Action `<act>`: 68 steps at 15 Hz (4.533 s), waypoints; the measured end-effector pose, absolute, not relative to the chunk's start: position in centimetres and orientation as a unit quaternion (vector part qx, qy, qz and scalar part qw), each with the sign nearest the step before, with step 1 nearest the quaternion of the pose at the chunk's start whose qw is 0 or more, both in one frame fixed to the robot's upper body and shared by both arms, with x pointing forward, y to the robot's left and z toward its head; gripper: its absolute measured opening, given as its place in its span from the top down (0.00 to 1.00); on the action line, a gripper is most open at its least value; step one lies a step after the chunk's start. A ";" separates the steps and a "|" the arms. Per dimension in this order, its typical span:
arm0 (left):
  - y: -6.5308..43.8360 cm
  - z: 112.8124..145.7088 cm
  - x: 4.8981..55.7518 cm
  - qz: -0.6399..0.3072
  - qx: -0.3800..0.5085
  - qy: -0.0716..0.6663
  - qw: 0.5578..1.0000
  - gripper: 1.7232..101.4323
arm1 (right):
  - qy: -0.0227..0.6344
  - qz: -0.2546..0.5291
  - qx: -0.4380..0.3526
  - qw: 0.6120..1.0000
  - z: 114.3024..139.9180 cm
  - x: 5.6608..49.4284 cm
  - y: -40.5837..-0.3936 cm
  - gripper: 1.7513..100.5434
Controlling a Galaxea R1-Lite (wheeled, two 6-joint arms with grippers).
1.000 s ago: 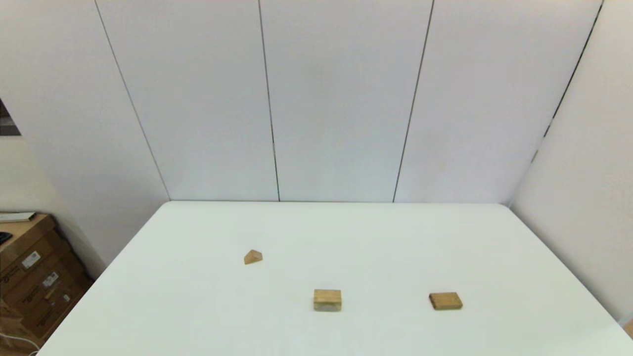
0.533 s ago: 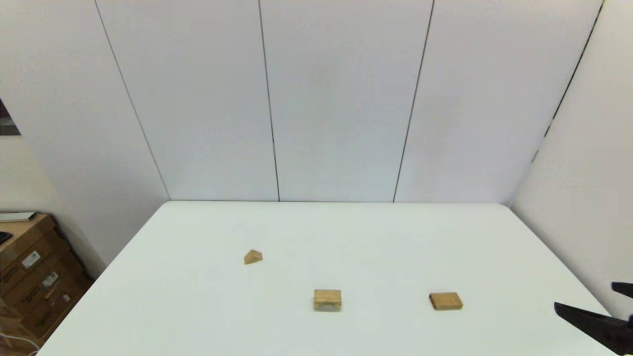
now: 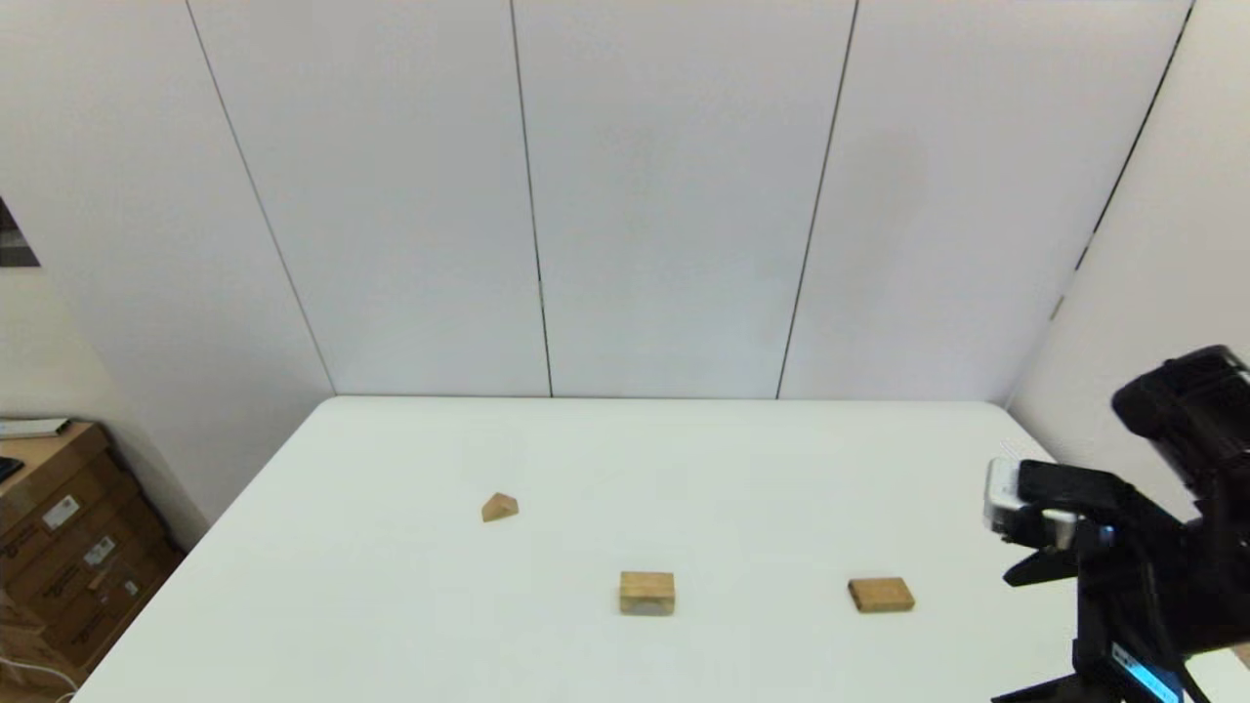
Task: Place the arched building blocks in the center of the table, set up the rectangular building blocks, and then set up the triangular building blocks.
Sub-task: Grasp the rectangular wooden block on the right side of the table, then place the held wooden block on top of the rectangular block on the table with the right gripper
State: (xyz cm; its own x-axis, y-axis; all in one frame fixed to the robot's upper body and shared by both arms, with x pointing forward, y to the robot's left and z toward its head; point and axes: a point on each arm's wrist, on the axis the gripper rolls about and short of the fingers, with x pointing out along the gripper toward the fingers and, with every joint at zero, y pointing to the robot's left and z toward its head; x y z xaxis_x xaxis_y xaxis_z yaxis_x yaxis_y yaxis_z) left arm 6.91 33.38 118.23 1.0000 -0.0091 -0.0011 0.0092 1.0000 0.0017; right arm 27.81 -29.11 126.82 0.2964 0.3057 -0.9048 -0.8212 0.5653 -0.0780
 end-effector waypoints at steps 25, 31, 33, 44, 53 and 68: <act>33.4 118.2 6.9 -0.005 0.001 0.001 1.000 0.04 | 0.517 0.503 -0.433 0.540 114.6 45.2 -25.6 0.03; 33.4 118.2 6.9 -0.004 0.001 0.001 1.000 0.04 | 0.518 0.494 -0.432 0.548 113.3 46.5 -26.7 0.03; 33.4 118.2 6.9 -0.005 0.001 0.001 1.000 0.04 | 0.519 0.495 -0.433 0.546 112.9 46.8 -26.8 0.03; 33.4 118.2 6.9 -0.005 0.001 0.001 1.000 0.04 | 0.516 0.487 -0.451 0.542 111.7 47.6 -27.6 0.03; 33.4 118.2 6.9 -0.005 0.001 0.001 1.000 0.04 | 0.509 0.496 -0.460 0.532 111.5 47.7 -28.0 0.17; 33.4 118.2 6.9 -0.005 0.001 0.001 1.000 0.04 | 0.484 0.479 -0.470 0.562 114.9 47.4 -26.1 0.77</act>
State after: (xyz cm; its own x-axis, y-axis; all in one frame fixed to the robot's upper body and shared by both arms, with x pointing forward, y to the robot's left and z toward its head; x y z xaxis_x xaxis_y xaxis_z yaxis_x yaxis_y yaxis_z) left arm 6.91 33.38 118.23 1.0000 -0.0096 -0.0011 0.0096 1.0000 0.0017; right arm 47.35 -26.14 114.86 0.0735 0.0830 -0.9938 -0.9928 0.1004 -0.0651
